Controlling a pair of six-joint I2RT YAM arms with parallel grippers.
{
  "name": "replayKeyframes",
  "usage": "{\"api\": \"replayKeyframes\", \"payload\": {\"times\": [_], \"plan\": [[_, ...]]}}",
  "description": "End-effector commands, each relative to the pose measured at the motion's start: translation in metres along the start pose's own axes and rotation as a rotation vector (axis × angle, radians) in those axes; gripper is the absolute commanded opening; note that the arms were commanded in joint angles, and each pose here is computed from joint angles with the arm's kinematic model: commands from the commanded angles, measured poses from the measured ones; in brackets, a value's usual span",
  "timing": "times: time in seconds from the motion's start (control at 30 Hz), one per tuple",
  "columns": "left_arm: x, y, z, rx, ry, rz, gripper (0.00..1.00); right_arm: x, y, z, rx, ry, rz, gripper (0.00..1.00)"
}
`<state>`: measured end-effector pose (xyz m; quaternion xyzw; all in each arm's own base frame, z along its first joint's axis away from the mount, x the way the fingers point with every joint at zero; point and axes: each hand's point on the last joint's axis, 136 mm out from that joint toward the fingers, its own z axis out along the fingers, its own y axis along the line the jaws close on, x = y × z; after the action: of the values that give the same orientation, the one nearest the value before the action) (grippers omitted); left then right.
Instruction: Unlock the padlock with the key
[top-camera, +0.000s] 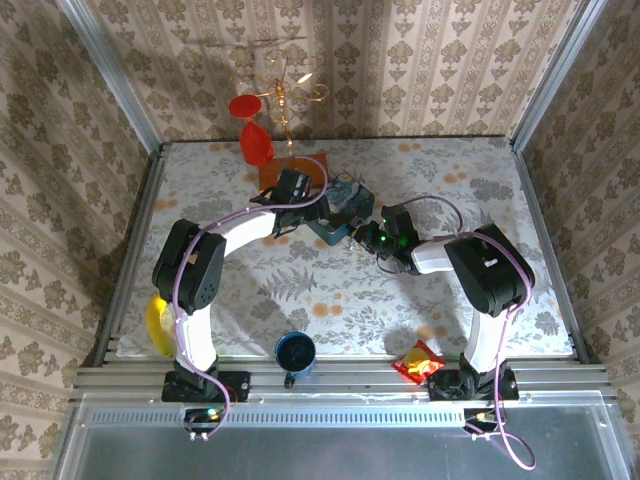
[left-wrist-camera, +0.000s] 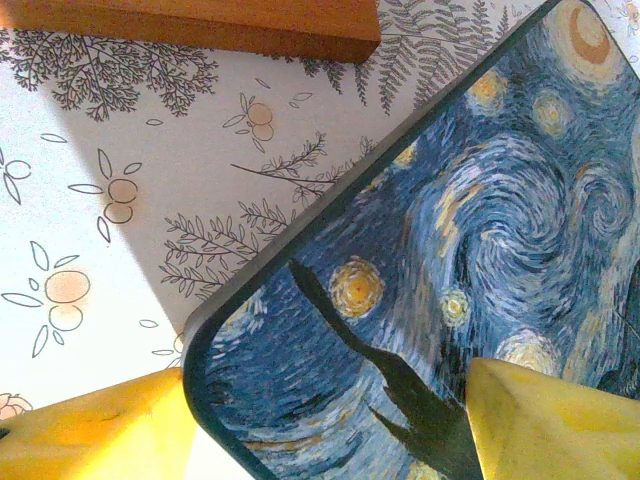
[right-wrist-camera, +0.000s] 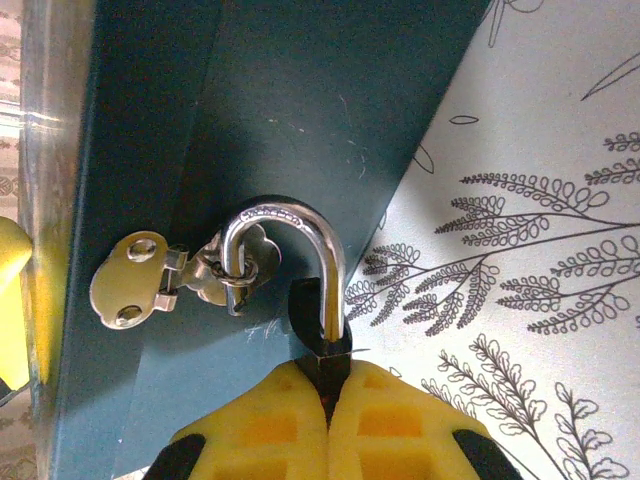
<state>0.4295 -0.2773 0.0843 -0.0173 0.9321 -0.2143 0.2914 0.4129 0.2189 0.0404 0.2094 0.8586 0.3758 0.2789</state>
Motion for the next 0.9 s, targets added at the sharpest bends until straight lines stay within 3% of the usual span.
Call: {"api": "replayKeyframes", "payload": {"times": [0.0,0.87], "plan": [[0.050,0.045,0.007,-0.150,0.164,0.004,0.70,-0.013,0.014,0.001,-0.060,-0.040,0.004,0.00],[0.053,0.049,0.006,-0.161,0.162,0.000,0.69,-0.024,0.009,-0.007,-0.062,-0.074,0.037,0.00]]}}
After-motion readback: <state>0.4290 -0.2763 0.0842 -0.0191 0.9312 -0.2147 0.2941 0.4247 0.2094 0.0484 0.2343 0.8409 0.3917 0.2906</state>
